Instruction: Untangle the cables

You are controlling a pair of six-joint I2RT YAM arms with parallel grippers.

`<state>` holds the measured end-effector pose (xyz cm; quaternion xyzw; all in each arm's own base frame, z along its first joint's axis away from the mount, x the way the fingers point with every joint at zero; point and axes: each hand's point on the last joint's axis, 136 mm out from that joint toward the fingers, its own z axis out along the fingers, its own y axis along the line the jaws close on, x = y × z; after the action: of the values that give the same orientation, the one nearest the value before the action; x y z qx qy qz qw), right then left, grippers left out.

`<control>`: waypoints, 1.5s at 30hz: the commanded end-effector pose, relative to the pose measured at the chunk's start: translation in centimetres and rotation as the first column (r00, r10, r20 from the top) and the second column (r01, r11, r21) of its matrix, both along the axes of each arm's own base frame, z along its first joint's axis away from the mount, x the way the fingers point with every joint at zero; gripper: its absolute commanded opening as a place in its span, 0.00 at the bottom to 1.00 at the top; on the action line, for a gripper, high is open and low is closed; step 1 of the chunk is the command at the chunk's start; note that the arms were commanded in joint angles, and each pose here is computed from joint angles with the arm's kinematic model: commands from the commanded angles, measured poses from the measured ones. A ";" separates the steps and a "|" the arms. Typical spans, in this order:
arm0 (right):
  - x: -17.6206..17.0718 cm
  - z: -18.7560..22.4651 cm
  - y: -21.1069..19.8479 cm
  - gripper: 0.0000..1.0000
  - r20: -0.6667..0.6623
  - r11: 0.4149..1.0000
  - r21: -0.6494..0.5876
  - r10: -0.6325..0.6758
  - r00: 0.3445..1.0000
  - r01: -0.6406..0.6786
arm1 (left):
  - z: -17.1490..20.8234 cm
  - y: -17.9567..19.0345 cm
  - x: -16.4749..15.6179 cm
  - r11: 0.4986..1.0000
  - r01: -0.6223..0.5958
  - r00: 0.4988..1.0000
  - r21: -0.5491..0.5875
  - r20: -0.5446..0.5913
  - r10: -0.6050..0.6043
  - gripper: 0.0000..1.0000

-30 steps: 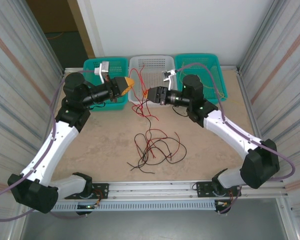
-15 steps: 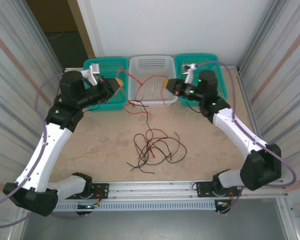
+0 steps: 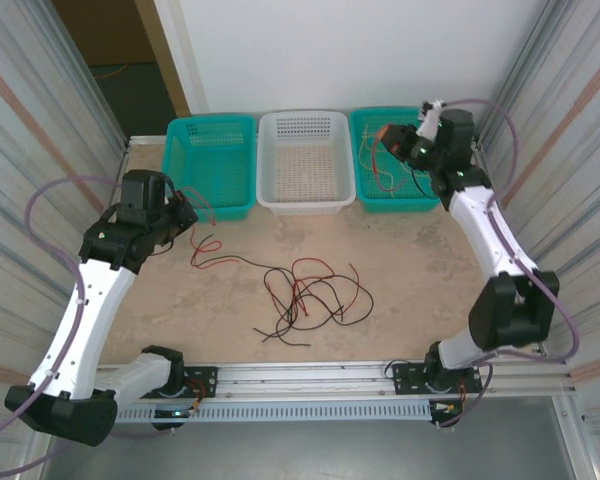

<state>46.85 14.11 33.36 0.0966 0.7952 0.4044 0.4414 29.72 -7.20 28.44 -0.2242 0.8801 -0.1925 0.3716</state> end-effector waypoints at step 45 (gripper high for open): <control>-13.4 1.6 21.9 0.48 -0.050 0.711 0.300 0.678 0.733 -0.637 | 7.3 -16.3 -0.8 0.610 0.786 0.545 -0.104 0.583 -0.603 0.00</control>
<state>33.63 35.11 34.29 -0.0933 0.7581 0.6133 0.2012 28.99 -23.76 33.68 0.1260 0.7364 -0.5381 0.3903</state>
